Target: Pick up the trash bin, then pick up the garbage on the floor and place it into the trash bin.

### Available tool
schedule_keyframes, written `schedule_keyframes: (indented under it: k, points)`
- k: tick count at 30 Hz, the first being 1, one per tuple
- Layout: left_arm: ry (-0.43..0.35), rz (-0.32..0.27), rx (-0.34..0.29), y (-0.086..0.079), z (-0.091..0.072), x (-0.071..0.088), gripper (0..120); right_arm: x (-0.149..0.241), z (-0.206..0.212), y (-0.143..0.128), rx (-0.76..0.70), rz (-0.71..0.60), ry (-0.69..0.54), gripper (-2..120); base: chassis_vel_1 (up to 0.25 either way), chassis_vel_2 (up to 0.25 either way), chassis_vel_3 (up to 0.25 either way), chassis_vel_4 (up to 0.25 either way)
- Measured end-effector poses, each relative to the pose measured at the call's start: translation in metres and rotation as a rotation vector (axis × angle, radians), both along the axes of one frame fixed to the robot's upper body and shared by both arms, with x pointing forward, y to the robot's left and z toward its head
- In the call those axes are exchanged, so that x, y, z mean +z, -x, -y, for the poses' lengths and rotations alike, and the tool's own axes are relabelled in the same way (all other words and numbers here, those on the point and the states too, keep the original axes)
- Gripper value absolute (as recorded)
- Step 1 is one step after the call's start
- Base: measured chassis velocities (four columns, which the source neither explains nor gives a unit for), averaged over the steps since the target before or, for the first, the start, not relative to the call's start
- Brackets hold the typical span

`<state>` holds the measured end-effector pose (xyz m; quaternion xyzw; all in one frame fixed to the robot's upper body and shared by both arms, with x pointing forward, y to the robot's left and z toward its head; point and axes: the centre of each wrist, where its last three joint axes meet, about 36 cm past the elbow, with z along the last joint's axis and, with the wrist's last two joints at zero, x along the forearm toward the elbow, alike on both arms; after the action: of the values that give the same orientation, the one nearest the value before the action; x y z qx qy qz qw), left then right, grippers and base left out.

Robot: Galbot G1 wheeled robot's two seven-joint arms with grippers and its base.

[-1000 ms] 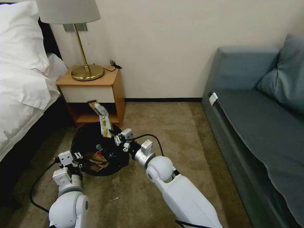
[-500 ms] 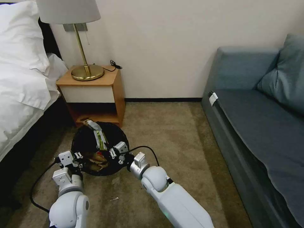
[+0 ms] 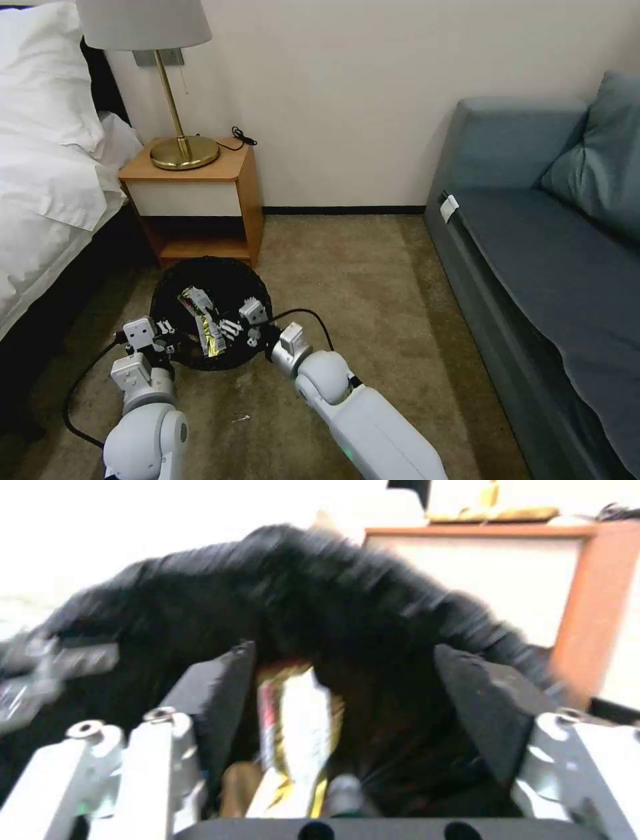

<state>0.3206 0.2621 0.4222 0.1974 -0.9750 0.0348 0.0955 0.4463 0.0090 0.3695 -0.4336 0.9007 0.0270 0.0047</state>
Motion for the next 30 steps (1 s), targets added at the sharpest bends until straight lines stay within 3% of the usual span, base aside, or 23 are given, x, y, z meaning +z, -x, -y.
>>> schedule_keyframes:
  k: [4,6,10,12,18,23,28,30]
  points:
    - [0.0,-0.005,0.002,0.0,-0.001,-0.002,3,0.019,0.007,-0.012,-0.038,0.012,-0.026,86,0.0,0.0,0.0,0.0]
    - [0.002,-0.006,0.001,-0.002,-0.002,-0.003,3,0.039,0.026,-0.025,-0.097,0.038,-0.05,99,0.0,0.0,0.0,0.0]
    - [0.003,-0.005,-0.002,-0.004,-0.003,-0.003,3,0.046,0.048,-0.032,-0.15,0.051,-0.052,99,0.0,0.0,0.0,0.0]
    - [0.01,-0.004,-0.006,-0.007,-0.005,-0.003,3,0.048,0.089,-0.037,-0.247,0.053,-0.046,100,0.0,0.0,0.0,0.0]
    - [0.032,-0.005,-0.012,-0.012,-0.009,-0.006,3,0.043,0.141,-0.033,-0.412,0.027,-0.036,100,0.0,0.0,0.0,0.0]
    - [0.063,-0.006,-0.021,-0.018,-0.013,-0.012,3,0.035,0.199,-0.019,-0.631,-0.017,-0.047,100,0.0,0.0,0.0,0.0]
    - [0.094,0.006,-0.024,-0.024,-0.014,-0.014,3,0.024,0.219,-0.008,-0.693,-0.021,-0.038,100,0.0,0.0,0.0,0.0]
    - [0.152,0.01,-0.016,-0.032,-0.014,-0.017,3,0.01,0.229,0.006,-0.748,-0.023,-0.035,100,0.0,0.0,0.0,0.0]
